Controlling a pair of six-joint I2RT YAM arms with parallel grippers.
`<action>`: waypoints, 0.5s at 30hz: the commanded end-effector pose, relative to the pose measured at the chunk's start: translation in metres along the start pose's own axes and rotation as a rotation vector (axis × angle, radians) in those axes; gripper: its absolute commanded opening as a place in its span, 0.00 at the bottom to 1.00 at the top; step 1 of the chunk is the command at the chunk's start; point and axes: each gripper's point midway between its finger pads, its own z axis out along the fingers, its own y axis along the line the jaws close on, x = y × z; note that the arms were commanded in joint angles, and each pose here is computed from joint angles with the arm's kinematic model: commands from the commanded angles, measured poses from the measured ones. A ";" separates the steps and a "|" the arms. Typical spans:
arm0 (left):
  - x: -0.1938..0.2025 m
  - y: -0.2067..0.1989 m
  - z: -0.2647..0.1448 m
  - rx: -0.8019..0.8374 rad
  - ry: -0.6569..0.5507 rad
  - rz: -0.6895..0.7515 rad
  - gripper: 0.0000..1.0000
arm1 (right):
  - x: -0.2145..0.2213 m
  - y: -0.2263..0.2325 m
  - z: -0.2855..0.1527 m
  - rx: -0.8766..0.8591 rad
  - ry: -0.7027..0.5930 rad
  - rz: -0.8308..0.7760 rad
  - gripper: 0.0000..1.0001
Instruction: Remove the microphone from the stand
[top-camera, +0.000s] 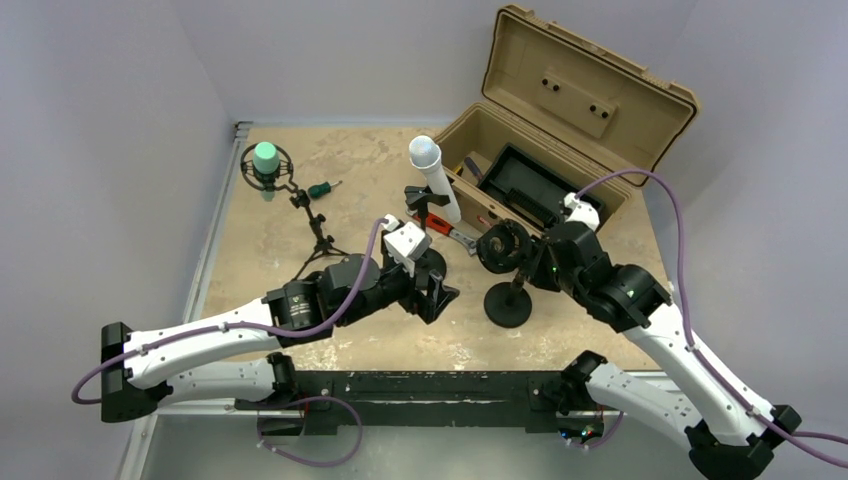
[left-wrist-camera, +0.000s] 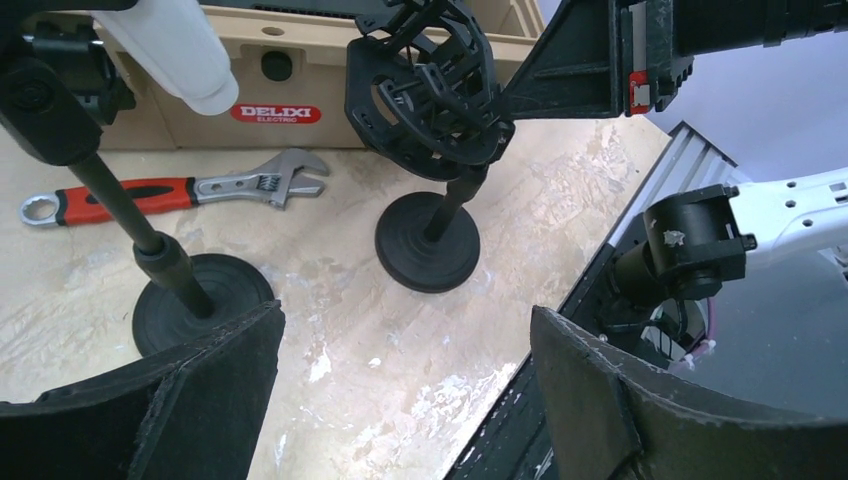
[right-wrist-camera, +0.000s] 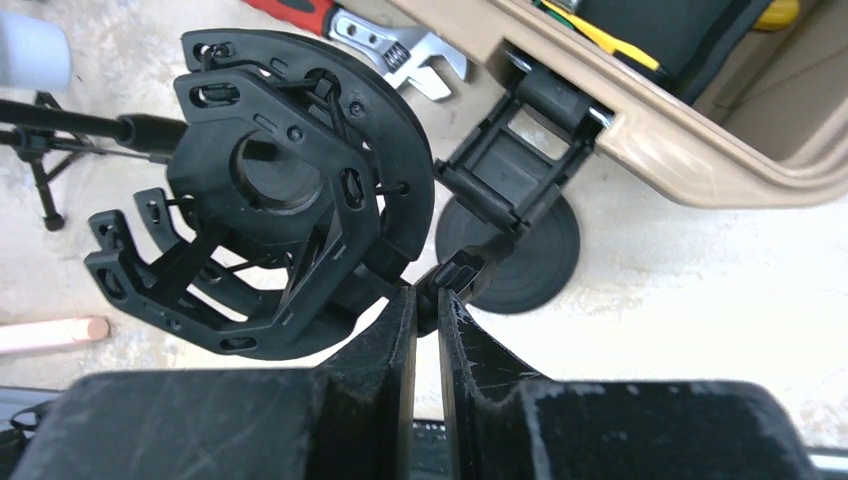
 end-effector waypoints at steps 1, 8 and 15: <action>-0.028 0.005 -0.011 -0.049 -0.068 -0.030 0.91 | 0.057 -0.023 0.016 0.066 0.195 -0.038 0.10; -0.038 0.027 -0.025 -0.162 -0.079 -0.014 0.91 | 0.056 -0.032 0.007 0.078 0.163 0.010 0.10; -0.072 0.064 -0.050 -0.310 -0.160 -0.036 0.94 | -0.011 0.015 -0.012 -0.110 -0.049 0.011 0.27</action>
